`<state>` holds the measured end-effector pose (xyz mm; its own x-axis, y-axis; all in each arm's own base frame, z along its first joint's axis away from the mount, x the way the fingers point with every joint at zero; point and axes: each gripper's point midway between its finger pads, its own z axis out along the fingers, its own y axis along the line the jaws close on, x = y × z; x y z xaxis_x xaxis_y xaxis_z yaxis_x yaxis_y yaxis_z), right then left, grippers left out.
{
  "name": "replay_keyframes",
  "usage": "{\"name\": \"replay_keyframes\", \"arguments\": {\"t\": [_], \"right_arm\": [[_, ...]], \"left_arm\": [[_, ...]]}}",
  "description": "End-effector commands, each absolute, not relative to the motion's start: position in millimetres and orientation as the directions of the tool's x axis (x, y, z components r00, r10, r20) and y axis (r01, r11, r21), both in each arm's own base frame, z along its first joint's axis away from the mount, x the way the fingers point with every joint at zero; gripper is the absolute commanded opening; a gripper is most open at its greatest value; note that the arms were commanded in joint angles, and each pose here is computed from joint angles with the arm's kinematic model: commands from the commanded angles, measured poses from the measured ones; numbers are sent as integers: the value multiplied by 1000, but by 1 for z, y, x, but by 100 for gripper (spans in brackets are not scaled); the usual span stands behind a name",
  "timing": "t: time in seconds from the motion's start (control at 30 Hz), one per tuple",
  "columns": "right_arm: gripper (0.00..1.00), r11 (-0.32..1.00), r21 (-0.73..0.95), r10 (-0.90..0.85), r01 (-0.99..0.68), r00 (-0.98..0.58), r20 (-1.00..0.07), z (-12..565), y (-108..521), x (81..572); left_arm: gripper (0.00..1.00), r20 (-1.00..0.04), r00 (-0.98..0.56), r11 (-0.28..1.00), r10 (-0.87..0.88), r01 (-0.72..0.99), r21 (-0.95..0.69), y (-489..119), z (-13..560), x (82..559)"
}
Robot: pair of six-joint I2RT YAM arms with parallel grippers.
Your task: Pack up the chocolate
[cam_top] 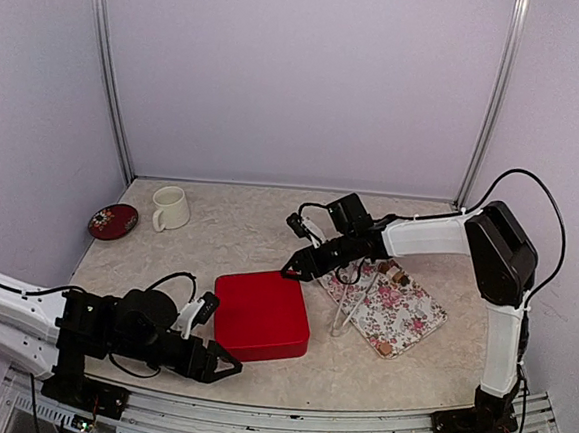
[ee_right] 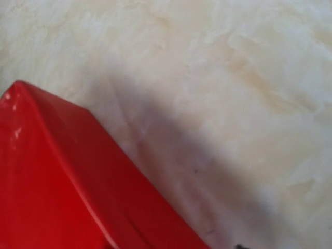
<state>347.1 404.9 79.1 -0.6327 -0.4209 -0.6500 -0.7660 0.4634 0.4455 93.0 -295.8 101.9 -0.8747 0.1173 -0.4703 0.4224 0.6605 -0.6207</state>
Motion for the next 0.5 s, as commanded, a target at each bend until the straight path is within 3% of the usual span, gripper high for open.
{"name": "replay_keyframes", "arguments": {"t": [0.0, 0.27, 0.47], "right_arm": [[50, 455, 470, -417, -757, -647, -639, 75, 396, 344], [37, 486, 499, -408, -718, -691, -597, 71, 376, 324], [37, 458, 595, -369, -660, -750, -549, 72, 369, 299]], "left_arm": [[80, -427, -902, 631, 68, 371, -682, -314, 96, 91], [76, -437, -900, 652, -14, 323, -686, -316, 81, 139], [76, -452, -884, 694, -119, 251, -675, -289, 75, 187]]}}
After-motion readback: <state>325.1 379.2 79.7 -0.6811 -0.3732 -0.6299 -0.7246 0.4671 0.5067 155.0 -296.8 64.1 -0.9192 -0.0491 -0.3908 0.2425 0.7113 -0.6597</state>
